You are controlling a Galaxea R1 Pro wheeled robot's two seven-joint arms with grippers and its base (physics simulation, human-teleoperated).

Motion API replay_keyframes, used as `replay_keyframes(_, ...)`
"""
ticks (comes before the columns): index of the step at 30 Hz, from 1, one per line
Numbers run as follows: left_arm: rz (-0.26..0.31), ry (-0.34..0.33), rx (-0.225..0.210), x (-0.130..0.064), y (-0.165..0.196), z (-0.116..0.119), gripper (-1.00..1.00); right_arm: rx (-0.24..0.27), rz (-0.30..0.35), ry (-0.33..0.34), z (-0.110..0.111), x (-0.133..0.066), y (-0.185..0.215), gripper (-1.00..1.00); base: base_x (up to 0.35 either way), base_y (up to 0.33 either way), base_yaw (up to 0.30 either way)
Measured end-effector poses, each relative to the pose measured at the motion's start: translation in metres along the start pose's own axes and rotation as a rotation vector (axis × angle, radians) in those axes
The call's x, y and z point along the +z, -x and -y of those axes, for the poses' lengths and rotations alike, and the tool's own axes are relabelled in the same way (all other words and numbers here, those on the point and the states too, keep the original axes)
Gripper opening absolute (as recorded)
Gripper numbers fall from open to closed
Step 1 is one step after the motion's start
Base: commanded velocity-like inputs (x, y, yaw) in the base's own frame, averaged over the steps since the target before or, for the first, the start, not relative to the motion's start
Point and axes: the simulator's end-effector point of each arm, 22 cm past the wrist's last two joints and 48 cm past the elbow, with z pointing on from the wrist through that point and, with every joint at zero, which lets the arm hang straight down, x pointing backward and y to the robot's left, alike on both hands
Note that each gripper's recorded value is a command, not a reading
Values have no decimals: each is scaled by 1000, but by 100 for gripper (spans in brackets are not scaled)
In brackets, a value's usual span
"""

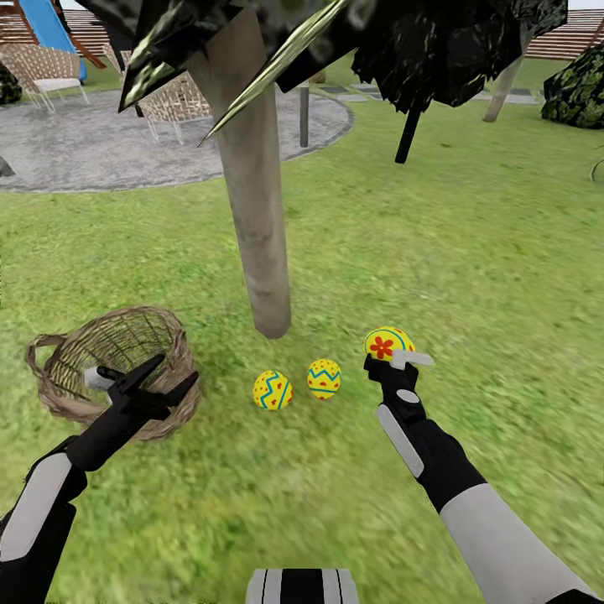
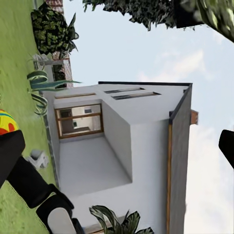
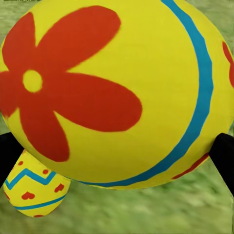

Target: Take the three Easter eggs out of the wicker basket on the lawn in the garden, then place them on the lawn next to a single tree (choose any tree) so that all three eggs are next to the same tree and none are left in the basket.

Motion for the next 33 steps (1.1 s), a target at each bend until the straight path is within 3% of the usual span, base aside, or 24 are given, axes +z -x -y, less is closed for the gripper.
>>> replay_keyframes(8, 1, -3, -7, -1, 0, -1, 100, 2, 8, 6, -2, -1, 3, -100, -1, -74, 26)
replay_keyframes(20, 0, 2, -10, -1, -2, -3, 100, -11, -19, -5, 1, 2, -10, -100, -7, -304, 282)
replay_keyframes(24, 0, 3, -10, -2, -2, -3, 100, -37, -11, -12, -7, 2, -22, -100, 106, -331, 292)
replay_keyframes(27, 0, 3, -11, -2, -2, -3, 100, -101, 9, -18, -17, 2, -30, -100, 135, -321, 260)
replay_keyframes(31, 0, 2, -11, -1, -2, -3, 100, -135, -30, -25, -18, 6, -50, -100, 151, -277, 39)
replay_keyframes(33, 0, 2, -11, -1, -2, -3, 100, -168, -71, -44, -17, 18, -58, -100, 36, -57, 3)
